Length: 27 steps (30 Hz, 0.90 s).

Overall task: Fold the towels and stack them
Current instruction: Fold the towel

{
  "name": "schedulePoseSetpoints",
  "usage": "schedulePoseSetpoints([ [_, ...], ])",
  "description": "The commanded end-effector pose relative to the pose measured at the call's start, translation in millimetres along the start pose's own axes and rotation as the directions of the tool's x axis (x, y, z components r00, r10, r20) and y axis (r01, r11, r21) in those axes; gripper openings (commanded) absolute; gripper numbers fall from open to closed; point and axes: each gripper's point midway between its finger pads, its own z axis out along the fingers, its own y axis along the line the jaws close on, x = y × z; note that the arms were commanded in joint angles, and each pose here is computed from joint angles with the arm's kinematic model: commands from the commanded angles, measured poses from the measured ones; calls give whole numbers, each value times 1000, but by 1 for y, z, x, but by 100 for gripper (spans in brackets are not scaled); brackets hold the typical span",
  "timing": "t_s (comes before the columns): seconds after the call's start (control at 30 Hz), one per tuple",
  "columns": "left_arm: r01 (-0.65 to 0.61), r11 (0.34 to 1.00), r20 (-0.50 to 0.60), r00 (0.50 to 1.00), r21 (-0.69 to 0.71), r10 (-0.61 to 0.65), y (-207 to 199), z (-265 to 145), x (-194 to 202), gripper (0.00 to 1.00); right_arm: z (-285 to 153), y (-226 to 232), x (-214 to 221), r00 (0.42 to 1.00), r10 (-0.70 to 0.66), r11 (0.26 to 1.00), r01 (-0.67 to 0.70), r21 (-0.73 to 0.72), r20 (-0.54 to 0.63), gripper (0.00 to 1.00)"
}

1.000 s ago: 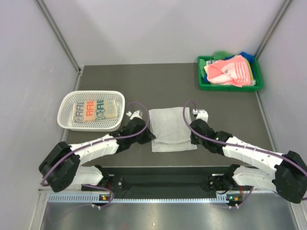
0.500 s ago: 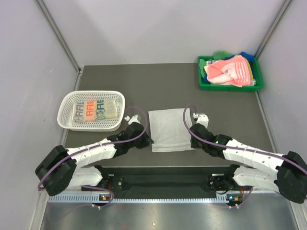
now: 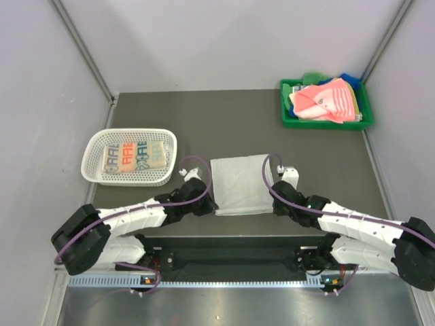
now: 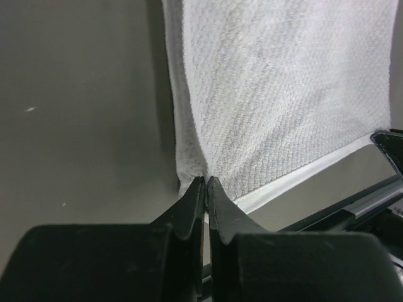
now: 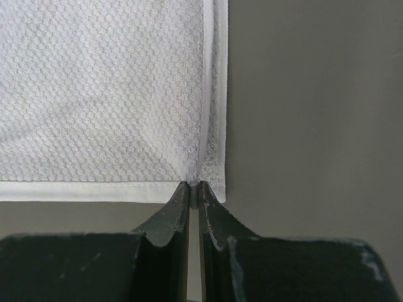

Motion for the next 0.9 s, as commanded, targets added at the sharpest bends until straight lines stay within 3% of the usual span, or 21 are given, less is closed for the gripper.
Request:
schedulePoseSetpoints([
  [0.0, 8, 1000, -9, 1000, -26, -8, 10, 5, 7, 0, 1, 3, -4, 999, 23, 1000, -23, -3, 33, 1],
  [0.2, 6, 1000, -4, 1000, -17, -6, 10, 8, 7, 0, 0, 4, 0, 999, 28, 999, -28, -23, 31, 2],
  [0.33, -8, 1000, 7, 1000, 0, 8, 6, 5, 4, 19, -2, 5, 3, 999, 36, 999, -35, -40, 25, 5],
  [0.37, -15, 1000, 14, 1000, -1, 15, 5, 4, 2, 28, -3, 5, 3, 999, 36, 998, -35, -44, 27, 7],
  [0.5, -45, 999, 48, 998, -13, 45, -1, -5, -11, 37, -10, 0, -2, 998, 51, 998, -49, -32, 43, 16],
  [0.57, -66, 997, 63, 996, -37, 68, 0, -12, -16, 38, -16, 0, -8, 996, 58, 998, -56, -39, 61, 27],
  [0.67, -86, 995, 115, 989, -44, 90, -10, -22, -33, 39, -27, -1, -21, 992, 79, 996, -74, -45, 101, 35],
  [0.87, -109, 994, 150, 983, 30, 103, -50, -16, -53, 34, -32, 9, -46, 983, 92, 995, -83, -61, 161, 37],
])
